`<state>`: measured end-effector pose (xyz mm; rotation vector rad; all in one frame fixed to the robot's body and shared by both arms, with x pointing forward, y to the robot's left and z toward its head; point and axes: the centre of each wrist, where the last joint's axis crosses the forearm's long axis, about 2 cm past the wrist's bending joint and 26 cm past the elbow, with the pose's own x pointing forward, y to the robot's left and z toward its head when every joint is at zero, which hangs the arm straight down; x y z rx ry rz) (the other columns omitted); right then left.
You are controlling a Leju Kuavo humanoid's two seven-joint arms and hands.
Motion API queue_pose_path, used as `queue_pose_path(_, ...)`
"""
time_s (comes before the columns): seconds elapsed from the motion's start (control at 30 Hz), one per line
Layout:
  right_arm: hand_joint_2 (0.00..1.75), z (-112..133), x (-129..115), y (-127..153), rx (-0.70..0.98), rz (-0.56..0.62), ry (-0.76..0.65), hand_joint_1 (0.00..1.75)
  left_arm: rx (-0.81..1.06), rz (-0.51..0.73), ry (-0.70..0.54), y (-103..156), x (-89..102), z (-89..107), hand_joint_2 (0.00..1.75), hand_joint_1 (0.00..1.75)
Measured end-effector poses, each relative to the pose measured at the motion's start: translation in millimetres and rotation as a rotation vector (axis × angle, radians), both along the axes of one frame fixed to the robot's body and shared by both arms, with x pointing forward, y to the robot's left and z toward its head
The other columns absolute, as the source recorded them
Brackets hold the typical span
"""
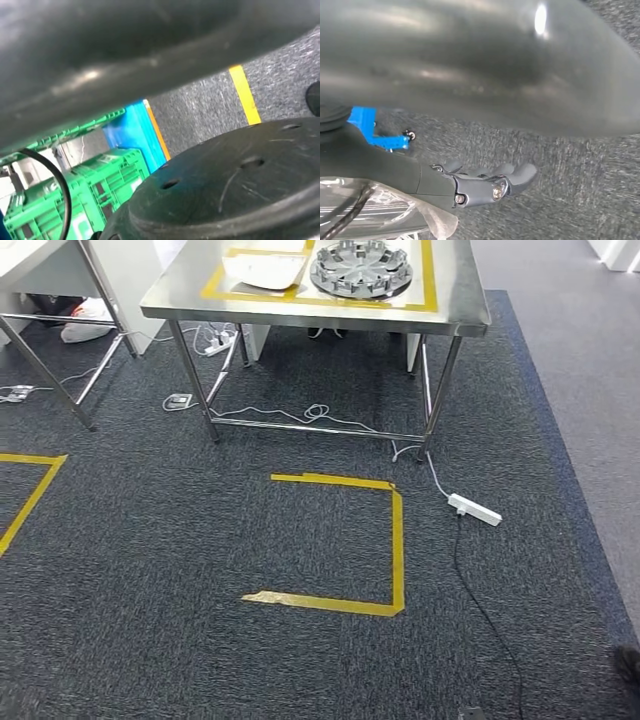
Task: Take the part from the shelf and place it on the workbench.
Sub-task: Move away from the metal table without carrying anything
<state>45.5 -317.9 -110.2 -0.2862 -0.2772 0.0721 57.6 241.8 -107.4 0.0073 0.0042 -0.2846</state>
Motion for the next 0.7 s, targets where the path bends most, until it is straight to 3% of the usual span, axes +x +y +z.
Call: queue_pose_path(0.7,0.0,0.1,0.7,0.2,-0.015,0.019,0.007,0.0,0.001,-0.011,0.001,-0.1,-0.6,-0.1,0.0,0.0)
